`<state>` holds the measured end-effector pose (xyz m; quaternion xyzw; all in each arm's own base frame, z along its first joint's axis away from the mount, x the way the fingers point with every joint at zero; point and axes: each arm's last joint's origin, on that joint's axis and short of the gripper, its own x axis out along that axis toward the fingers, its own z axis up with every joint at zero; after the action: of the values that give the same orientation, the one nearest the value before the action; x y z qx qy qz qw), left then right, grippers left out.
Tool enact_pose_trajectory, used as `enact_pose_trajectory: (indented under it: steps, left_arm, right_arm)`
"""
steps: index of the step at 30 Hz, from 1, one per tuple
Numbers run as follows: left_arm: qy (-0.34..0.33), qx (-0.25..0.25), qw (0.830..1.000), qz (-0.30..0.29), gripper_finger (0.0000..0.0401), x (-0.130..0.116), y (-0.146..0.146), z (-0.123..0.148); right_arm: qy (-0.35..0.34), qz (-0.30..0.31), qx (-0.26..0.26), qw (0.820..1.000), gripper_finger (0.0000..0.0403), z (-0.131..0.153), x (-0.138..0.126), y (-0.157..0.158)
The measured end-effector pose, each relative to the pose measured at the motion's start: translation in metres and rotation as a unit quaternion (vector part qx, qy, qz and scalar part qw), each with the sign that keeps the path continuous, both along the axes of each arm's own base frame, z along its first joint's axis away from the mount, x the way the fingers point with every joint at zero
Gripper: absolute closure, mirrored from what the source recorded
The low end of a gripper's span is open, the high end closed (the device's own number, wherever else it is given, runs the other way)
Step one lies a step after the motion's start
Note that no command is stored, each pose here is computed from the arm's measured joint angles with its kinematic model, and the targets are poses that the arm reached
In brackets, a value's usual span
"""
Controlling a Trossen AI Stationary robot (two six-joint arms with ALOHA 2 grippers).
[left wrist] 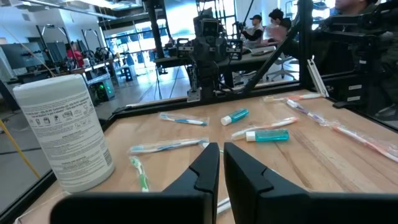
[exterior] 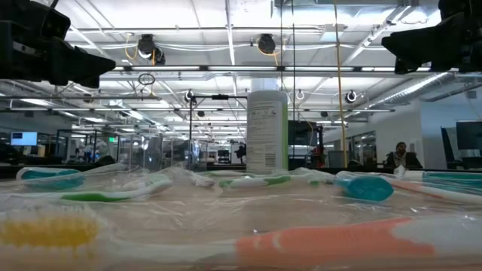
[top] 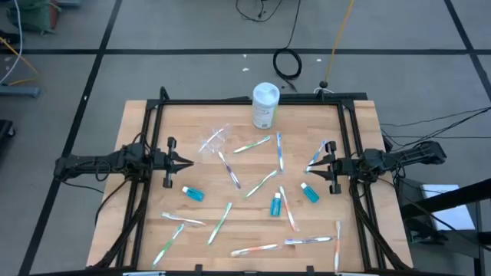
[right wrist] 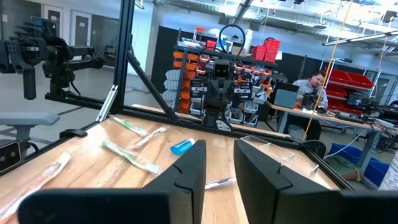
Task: Pick & Place toothbrushing station
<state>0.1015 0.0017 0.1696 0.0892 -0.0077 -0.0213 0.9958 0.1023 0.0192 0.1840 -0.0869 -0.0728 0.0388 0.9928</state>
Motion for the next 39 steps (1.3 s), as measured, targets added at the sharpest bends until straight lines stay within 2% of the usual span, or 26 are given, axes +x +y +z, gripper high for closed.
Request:
enact_pose_trajectory:
  steps: [6, 10, 15, 35, 39]
  left_arm:
    - [0.000, 0.001, 0.999, -0.048, 0.0370, -0.0003, -0.0028, 0.0000]
    - [0.000, 0.000, 0.999, -0.048, 0.0370, -0.0003, -0.0028, 0.0000]
    - [0.000, 0.001, 0.999, -0.049, 0.0370, -0.0003, -0.0028, 0.0000]
    - [-0.005, -0.001, 0.999, -0.045, 0.0370, -0.0003, -0.0026, 0.0010]
    - [-0.019, 0.025, 0.999, -0.031, 0.0370, -0.0002, -0.0018, 0.0034]
  right_arm:
    - [0.000, 0.000, 0.000, 1.000, 0.0330, 0.0000, 0.0000, 0.0000]
    - [0.003, 0.002, -0.003, 1.000, 0.0330, -0.0005, 0.0001, 0.0002]
    - [0.008, -0.004, -0.031, 0.999, 0.0330, -0.0020, 0.0007, 0.0002]
    - [0.004, -0.004, -0.032, 0.999, 0.0330, -0.0013, 0.0006, 0.0002]
    - [-0.001, -0.003, -0.040, 0.999, 0.0330, -0.0005, 0.0005, 0.0003]
